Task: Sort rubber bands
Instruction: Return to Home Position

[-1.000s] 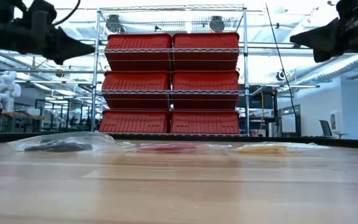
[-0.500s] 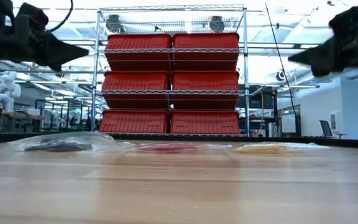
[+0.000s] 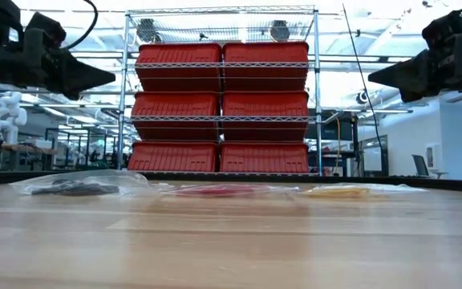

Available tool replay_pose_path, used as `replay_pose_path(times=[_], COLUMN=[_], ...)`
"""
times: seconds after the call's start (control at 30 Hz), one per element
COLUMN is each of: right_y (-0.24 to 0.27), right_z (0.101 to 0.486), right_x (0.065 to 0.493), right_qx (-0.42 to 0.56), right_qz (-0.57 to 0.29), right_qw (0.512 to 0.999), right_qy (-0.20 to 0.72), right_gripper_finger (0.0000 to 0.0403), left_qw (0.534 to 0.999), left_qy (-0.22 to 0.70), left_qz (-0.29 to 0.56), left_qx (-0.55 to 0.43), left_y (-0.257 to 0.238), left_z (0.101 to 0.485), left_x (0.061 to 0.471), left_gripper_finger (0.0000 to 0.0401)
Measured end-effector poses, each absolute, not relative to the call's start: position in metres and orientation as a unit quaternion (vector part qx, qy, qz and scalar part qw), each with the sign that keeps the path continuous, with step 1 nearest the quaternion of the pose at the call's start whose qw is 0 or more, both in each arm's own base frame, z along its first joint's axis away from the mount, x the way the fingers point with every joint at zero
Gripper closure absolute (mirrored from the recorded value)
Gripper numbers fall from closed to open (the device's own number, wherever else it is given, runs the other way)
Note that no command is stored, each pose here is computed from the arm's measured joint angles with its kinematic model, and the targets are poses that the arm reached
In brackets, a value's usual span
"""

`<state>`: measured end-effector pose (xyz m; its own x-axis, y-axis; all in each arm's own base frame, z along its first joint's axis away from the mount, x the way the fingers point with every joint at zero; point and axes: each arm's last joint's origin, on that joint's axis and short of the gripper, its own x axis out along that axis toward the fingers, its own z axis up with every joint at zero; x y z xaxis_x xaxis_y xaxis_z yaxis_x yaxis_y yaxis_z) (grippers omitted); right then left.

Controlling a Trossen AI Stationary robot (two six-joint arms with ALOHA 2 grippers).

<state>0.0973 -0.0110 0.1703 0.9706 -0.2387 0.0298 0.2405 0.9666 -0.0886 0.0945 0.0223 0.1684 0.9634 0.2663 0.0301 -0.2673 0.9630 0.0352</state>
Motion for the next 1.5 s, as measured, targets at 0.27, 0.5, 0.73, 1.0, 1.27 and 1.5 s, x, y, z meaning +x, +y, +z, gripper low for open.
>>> replay_pose_path(times=[0.27, 0.5, 0.73, 1.0, 1.27, 1.5], right_y=[-0.0114, -0.0117, -0.0111, -0.0110, -0.0110, -0.0109], right_z=[0.1674, 0.1748, 0.1739, 0.1719, 0.1719, 0.1719], right_x=[0.0997, 0.0949, 0.0952, 0.0959, 0.0960, 0.0960], right_qx=[-0.061, -0.076, -0.076, -0.074, -0.075, -0.044], right_qz=[-0.124, -0.137, -0.126, -0.122, -0.122, -0.121], right_qw=[0.990, 0.988, 0.989, 0.990, 0.990, 0.991], right_qy=[0.011, -0.019, -0.015, -0.014, -0.014, -0.018], right_gripper_finger=[0.0403, 0.0403, 0.0403, 0.0403, 0.0403, 0.0403], left_qw=[0.990, 0.990, 0.990, 0.990, 0.990, 0.990], left_qy=[-0.011, -0.011, -0.010, -0.009, -0.008, -0.008], left_qz=[0.136, 0.138, 0.138, 0.138, 0.138, 0.138], left_qx=[0.028, 0.030, 0.030, 0.032, 0.031, 0.031], left_y=[0.0224, 0.0225, 0.0225, 0.0225, 0.0225, 0.0225], left_z=[0.1684, 0.1684, 0.1682, 0.1680, 0.1677, 0.1676], left_x=[0.0945, 0.0945, 0.0945, 0.0945, 0.0947, 0.0947], left_gripper_finger=[0.0399, 0.0399, 0.0399, 0.0399, 0.0399, 0.0399])
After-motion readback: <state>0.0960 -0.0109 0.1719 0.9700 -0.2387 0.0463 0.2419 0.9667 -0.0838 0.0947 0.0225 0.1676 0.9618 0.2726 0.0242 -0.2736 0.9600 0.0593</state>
